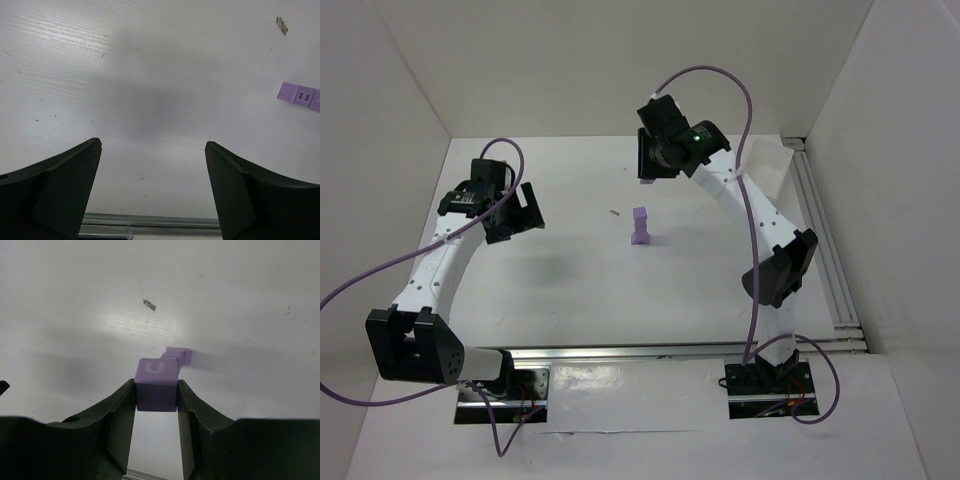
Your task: Build the wood block tower
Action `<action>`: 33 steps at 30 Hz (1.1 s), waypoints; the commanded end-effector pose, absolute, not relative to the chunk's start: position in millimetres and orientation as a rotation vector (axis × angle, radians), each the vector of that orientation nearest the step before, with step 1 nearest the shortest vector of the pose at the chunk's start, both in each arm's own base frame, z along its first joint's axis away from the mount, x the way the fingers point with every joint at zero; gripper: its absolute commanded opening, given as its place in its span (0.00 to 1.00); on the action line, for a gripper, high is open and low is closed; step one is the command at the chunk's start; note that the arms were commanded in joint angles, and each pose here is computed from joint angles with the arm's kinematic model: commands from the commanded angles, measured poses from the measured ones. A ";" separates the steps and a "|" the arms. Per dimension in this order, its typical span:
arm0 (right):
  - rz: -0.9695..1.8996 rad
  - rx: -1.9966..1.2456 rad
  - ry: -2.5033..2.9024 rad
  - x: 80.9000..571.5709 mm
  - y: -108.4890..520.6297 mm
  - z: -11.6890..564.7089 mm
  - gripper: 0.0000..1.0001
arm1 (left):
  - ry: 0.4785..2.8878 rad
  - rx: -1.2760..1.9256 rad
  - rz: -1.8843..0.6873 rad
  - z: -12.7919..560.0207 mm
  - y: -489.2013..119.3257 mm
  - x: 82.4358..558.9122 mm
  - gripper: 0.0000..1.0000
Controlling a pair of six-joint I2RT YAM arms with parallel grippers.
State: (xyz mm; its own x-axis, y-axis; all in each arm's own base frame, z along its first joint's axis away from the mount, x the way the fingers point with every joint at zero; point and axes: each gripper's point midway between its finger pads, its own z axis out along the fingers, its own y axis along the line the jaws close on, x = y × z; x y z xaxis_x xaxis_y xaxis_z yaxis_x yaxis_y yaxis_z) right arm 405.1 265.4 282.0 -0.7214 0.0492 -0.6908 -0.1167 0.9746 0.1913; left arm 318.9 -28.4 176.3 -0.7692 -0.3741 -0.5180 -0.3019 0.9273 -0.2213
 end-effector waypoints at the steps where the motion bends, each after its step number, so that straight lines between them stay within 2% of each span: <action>1: 0.237 -0.081 2.473 389.7 268.5 257.5 0.34 | 2.486 -0.462 -0.162 183.3 -25.8 315.0 0.98; 33: 0.200 -0.159 2.596 372.6 294.0 212.1 0.35 | 2.488 -0.458 -0.173 183.4 -27.5 314.9 0.98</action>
